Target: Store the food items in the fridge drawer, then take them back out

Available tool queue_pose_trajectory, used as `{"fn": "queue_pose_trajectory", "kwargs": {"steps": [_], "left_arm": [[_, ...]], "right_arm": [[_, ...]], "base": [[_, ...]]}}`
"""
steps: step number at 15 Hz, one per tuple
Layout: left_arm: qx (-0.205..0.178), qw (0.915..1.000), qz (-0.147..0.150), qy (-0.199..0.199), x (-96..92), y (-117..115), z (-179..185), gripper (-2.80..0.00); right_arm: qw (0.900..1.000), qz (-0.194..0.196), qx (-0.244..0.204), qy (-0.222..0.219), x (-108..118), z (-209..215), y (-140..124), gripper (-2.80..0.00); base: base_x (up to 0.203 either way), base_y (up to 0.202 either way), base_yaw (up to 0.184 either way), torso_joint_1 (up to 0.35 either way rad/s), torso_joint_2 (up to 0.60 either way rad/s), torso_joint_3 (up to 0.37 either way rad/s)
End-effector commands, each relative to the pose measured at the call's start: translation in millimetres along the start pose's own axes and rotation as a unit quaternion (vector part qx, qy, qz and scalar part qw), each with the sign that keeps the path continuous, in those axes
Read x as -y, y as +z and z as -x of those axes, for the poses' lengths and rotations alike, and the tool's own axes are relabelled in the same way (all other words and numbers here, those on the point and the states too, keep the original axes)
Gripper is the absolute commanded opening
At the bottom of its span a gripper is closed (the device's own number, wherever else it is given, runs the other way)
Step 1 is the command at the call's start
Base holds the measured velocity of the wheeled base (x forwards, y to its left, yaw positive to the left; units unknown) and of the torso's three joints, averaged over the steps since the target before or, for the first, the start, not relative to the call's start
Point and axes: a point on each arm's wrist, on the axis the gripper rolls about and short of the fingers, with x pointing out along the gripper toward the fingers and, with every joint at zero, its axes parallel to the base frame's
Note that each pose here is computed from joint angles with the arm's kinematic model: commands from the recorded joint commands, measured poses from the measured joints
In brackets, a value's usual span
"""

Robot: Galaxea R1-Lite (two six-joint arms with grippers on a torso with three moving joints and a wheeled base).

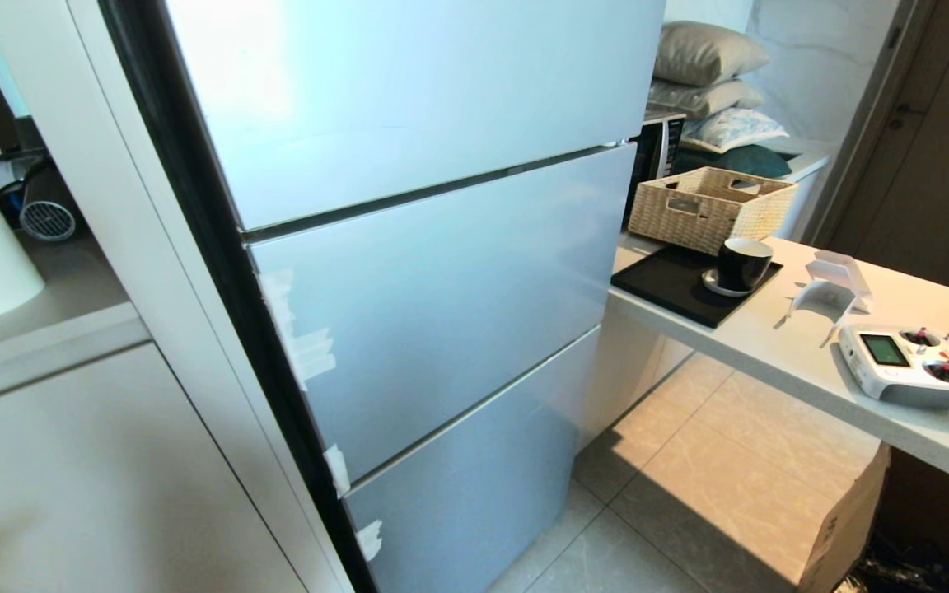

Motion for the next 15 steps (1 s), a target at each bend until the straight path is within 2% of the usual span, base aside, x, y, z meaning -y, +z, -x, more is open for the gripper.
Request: {"fn": "queue_pose_trajectory", "kwargs": {"steps": [1, 9, 13, 15], "left_arm": [[-0.001, 1.0000, 0.000, 0.000, 0.0, 0.0, -0.1, -2.80], [-0.001, 1.0000, 0.000, 0.000, 0.0, 0.0, -0.1, -2.80], [-0.001, 1.0000, 0.000, 0.000, 0.0, 0.0, -0.1, -2.80], [-0.001, 1.0000, 0.000, 0.000, 0.0, 0.0, -0.1, -2.80]], "right_arm": [[1.000, 0.001, 0.002, 0.000, -0.1, 0.5, -0.7, -2.80], [1.000, 0.004, 0.002, 0.000, -0.1, 0.5, -0.7, -2.80], [0.999, -0.039, 0.003, -0.007, 0.2, 0.5, -0.4, -2.80], [0.999, -0.040, 0.003, -0.008, 0.3, 0.5, -0.4, -2.80]], "base": [[0.000, 0.000, 0.000, 0.000, 0.00, 0.000], [0.000, 0.000, 0.000, 0.000, 0.00, 0.000], [0.000, 0.000, 0.000, 0.000, 0.00, 0.000], [0.000, 0.000, 0.000, 0.000, 0.00, 0.000]]}}
